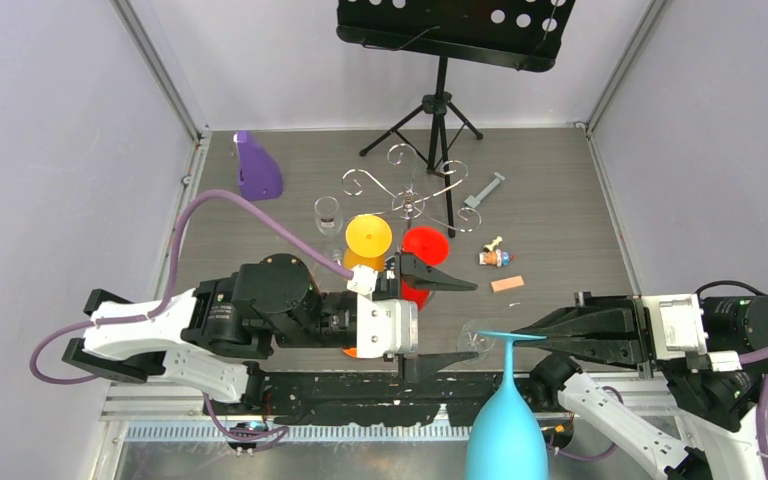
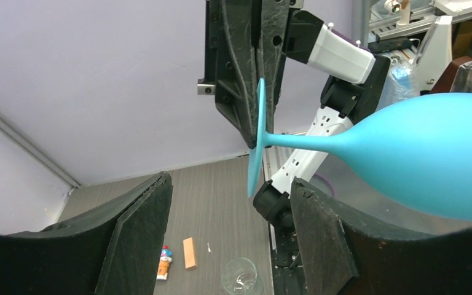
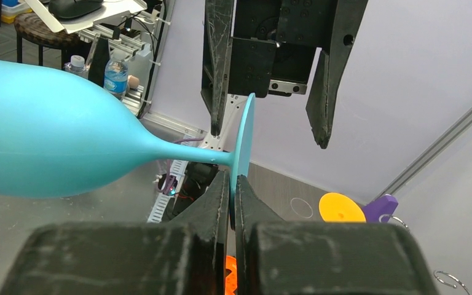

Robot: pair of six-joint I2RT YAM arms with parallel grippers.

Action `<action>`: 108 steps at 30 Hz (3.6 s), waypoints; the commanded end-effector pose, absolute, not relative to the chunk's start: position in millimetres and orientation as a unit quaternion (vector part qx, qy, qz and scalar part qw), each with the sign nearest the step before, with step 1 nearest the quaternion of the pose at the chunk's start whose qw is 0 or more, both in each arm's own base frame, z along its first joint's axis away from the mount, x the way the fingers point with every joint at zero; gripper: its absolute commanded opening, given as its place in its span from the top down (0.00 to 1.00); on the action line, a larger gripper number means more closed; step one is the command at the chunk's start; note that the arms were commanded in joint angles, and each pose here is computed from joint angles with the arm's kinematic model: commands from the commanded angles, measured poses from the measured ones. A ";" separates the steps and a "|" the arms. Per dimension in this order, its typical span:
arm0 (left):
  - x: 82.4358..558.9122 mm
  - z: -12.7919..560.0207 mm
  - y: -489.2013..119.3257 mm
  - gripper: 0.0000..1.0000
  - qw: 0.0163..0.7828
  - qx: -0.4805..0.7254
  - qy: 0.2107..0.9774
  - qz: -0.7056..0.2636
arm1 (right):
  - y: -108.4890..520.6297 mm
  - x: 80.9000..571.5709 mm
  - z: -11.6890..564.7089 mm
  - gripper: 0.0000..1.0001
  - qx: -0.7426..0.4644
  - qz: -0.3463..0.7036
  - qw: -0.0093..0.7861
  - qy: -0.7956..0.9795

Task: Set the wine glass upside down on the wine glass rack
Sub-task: Turn the wine glass upside down at the wine rack.

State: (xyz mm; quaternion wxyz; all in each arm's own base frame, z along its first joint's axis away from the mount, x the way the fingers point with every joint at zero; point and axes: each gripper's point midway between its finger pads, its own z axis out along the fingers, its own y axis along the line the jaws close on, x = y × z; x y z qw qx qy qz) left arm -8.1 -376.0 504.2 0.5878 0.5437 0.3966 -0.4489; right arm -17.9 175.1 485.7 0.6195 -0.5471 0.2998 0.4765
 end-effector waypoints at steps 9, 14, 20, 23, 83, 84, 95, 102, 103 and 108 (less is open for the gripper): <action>-7.9 524.9 -396.8 0.64 0.597 0.523 0.399 -0.459 | 182.4 -12.4 483.3 0.95 -0.554 0.486 0.607 0.299; -1.3 524.5 -403.0 0.99 0.601 0.521 0.413 -0.443 | 181.3 -10.6 480.1 0.95 -0.552 0.479 0.612 0.304; 14.4 518.6 -392.5 1.00 0.623 0.539 0.414 -0.387 | 166.3 20.2 482.3 0.66 -0.464 0.431 0.669 0.390; 25.9 517.6 -382.6 1.00 0.642 0.545 0.411 -0.349 | 148.8 32.6 479.3 0.43 -0.394 0.415 0.687 0.448; 51.8 487.0 -409.2 1.00 0.663 0.652 0.340 -0.139 | 168.7 25.7 433.8 0.44 -0.319 0.522 0.468 0.638; 52.4 487.1 -410.3 1.00 0.663 0.652 0.341 -0.136 | 170.0 24.8 434.8 0.45 -0.320 0.527 0.467 0.634; 60.0 485.0 -414.9 1.00 0.666 0.644 0.357 -0.117 | 179.5 39.6 434.3 0.61 -0.277 0.558 0.484 0.615; 67.5 488.4 -411.9 1.00 0.674 0.632 0.369 -0.100 | 180.1 41.7 430.2 0.92 -0.278 0.553 0.481 0.621; 69.8 490.9 -411.2 1.00 0.679 0.623 0.374 -0.098 | 179.5 41.7 430.3 0.93 -0.278 0.552 0.483 0.621; 87.3 510.3 -395.9 0.76 0.712 0.544 0.431 -0.106 | 162.1 56.7 440.8 0.95 -0.238 0.508 0.543 0.624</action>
